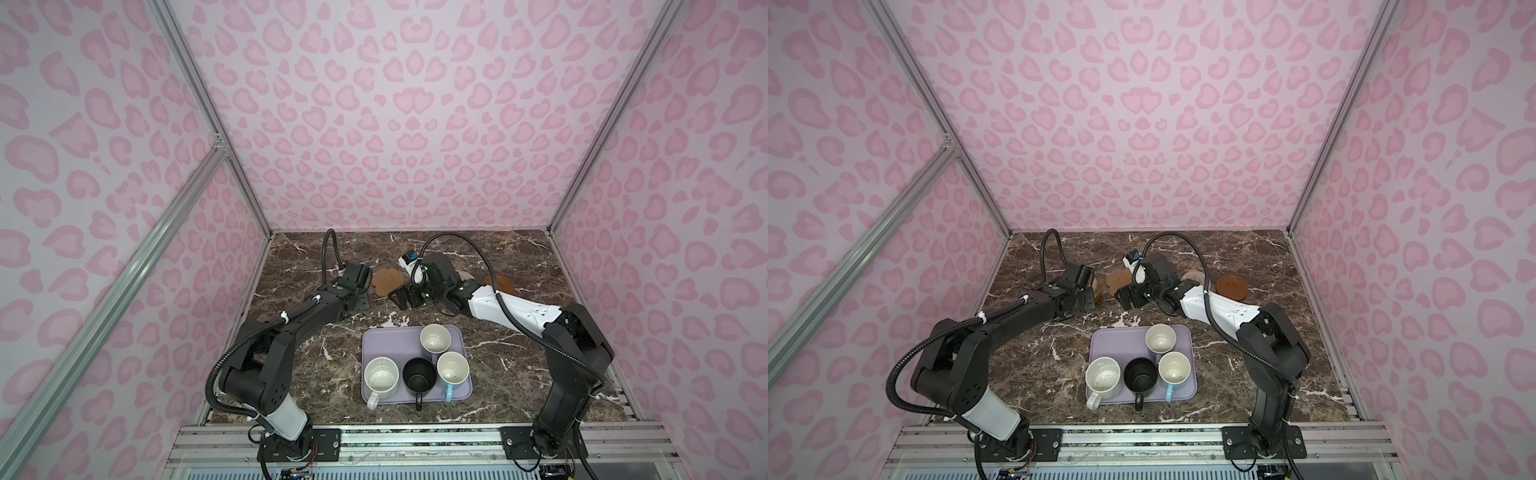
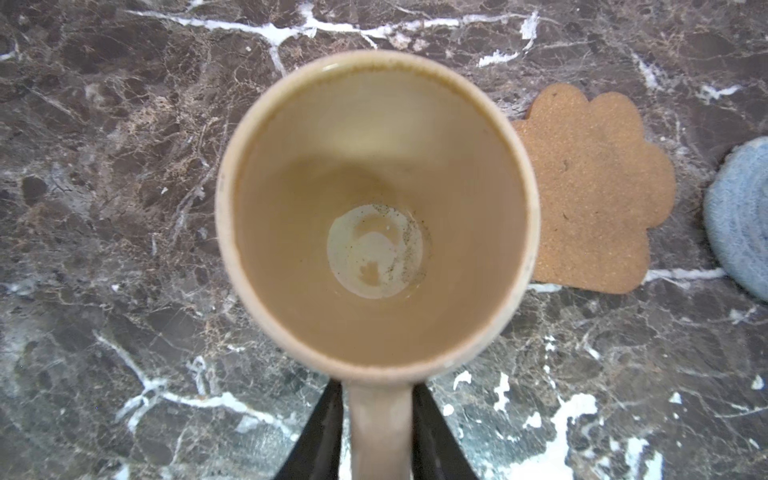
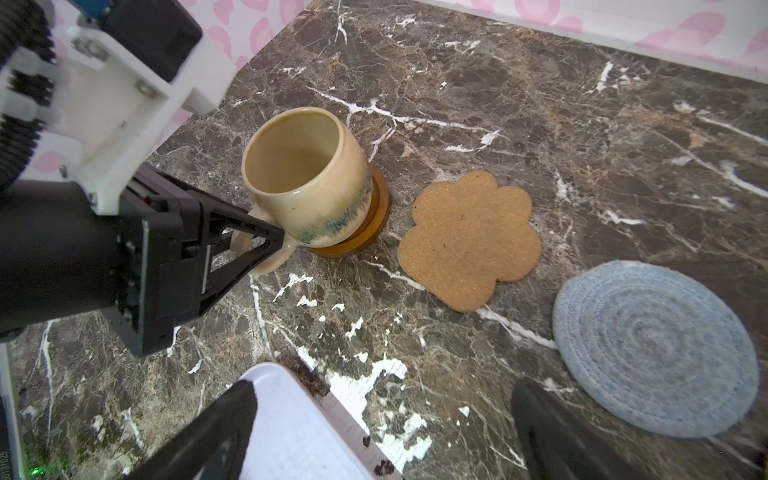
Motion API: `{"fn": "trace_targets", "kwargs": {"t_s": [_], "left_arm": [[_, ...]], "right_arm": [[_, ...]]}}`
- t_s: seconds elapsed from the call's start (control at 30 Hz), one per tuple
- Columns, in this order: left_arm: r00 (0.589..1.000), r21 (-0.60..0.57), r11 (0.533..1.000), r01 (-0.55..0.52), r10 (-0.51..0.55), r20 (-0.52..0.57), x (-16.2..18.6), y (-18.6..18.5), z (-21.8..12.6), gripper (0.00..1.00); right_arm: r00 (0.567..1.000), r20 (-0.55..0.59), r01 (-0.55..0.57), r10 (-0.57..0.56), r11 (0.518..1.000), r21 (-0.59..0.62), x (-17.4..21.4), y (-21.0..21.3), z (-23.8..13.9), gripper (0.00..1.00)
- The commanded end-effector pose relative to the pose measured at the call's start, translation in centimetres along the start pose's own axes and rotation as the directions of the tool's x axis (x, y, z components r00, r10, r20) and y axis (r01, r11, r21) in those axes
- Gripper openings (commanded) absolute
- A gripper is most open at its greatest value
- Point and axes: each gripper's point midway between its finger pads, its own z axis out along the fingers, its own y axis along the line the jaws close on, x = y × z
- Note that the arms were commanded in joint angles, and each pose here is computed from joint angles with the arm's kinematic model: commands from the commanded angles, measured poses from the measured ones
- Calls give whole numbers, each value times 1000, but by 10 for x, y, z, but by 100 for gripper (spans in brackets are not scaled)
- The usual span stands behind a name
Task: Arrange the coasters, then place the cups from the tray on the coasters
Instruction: 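Lower the beige mug onto the brown wooden coaster and open the left gripper, then move the right gripper over the lavender mug while the left gripper withdraws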
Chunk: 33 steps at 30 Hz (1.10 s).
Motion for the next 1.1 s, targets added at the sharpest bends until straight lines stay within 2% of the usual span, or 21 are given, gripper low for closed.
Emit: {"fn": "trace_targets", "kwargs": {"t_s": [0.0,0.13,0.77,0.9,1.07], "left_arm": [[1000,-7,1000,7,-7,21,-6,2,-4,32],[1000,-42,999,8,-7,16,-4,8,-2,41],[1000,-78,997,22,-21,13,-1,16,-2,43],[1000,-71,997,24,-24,13,-1,16,-4,56],[999,-55,998,34,-32,35,-5,15,-11,84]], "right_arm": [[1000,-16,-2,2,1000,2,5,0,3,97],[1000,-18,-1,1,1000,2,4,1,3,97],[1000,-18,8,-7,1000,8,2,4,-1,97],[1000,-21,9,-8,1000,7,3,6,-1,97],[1000,-20,9,-8,1000,23,1,6,-6,98]]}}
